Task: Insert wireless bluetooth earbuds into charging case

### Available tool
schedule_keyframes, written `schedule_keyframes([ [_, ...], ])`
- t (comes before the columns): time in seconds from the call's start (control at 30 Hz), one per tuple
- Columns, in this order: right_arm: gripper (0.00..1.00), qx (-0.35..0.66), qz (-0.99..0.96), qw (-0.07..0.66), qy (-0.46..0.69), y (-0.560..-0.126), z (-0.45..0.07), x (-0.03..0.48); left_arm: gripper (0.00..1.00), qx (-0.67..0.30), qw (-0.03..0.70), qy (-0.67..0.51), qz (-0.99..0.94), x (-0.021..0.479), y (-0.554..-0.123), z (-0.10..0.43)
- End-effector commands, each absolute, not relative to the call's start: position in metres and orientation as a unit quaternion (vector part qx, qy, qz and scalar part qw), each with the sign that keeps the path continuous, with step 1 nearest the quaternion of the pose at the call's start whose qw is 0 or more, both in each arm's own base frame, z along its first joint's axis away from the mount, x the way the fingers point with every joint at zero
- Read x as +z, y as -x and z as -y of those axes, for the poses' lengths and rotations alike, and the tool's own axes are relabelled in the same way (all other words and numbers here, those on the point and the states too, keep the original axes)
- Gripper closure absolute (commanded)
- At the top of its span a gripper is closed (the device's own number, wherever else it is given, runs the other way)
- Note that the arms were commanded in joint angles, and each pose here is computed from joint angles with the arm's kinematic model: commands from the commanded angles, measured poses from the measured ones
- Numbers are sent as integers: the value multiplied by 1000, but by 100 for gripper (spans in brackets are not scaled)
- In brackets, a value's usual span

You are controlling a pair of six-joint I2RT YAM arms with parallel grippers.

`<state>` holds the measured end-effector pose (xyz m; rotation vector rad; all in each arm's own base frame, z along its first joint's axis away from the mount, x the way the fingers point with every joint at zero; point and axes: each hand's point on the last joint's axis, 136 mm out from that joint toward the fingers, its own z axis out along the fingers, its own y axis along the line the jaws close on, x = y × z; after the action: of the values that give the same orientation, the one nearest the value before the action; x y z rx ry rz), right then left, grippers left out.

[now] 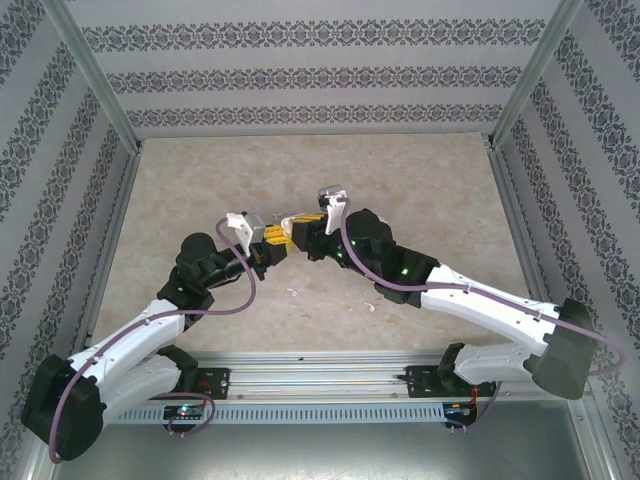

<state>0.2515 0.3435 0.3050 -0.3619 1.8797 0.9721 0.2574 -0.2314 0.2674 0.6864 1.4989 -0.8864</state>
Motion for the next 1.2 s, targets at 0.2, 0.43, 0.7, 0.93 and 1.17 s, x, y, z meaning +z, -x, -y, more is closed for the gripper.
schedule_keyframes([
  [0.2, 77, 428, -757, 467, 158, -249, -363, 307, 99, -385, 617, -293, -621, 281, -248, 229],
  [0.43, 78, 418, -766, 459, 167, -249, -367, 294, 100, -381, 622, -293, -618, 283, -247, 228],
  [0.7, 78, 409, -769, 448, 204, -240, -374, 277, 99, -374, 626, -283, -623, 282, -250, 224],
  [0.93, 77, 397, -778, 436, 215, -236, -373, 257, 99, -376, 627, -283, -621, 284, -249, 224],
  [1.17, 75, 387, -777, 443, 225, -234, -366, 255, 99, -376, 629, -284, -618, 286, -248, 224],
])
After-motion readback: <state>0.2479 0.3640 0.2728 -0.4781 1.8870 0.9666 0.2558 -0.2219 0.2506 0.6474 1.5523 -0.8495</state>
